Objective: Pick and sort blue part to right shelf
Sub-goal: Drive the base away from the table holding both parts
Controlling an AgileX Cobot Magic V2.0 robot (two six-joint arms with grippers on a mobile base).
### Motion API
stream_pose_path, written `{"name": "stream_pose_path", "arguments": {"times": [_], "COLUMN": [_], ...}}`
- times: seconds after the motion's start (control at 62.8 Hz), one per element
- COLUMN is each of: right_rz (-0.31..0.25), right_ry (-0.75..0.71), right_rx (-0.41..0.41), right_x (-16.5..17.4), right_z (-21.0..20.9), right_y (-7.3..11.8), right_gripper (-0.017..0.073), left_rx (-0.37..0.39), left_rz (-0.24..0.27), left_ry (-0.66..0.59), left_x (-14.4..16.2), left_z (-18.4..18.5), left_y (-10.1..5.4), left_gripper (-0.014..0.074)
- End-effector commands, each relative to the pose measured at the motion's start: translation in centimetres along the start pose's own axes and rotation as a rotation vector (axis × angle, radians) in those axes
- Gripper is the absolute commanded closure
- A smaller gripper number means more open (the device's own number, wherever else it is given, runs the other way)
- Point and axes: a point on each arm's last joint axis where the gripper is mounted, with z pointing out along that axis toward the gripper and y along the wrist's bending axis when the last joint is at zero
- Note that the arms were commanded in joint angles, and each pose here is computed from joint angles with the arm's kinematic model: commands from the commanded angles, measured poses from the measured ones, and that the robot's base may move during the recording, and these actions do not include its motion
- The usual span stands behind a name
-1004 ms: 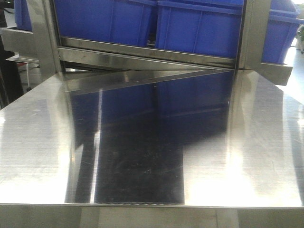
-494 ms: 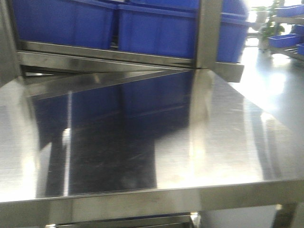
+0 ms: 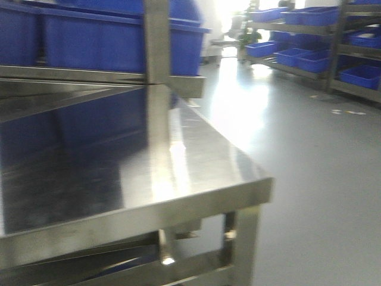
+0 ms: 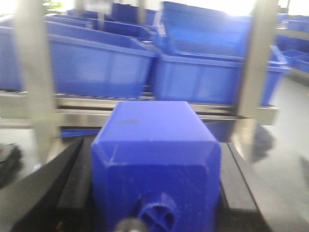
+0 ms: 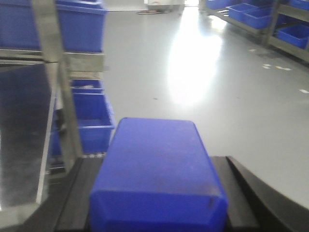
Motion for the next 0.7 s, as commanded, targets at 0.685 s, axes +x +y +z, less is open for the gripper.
{"name": "stream_pose_path", "arguments": {"times": [0.685], "right_rz": [-0.005], "right_ry": [-0.116], "right_rx": [0.001], "right_x": [-1.73], "right_z": [-0.25], "right_y": [0.02], "right_gripper": [0.0129], "left_rx": [0.021], "left_rz": [0.007], "left_ry": [-0.109], "left_x": [-1.68], "left_z": [-0.19], "left_y": [-0.19], "left_gripper": [0.0259]}}
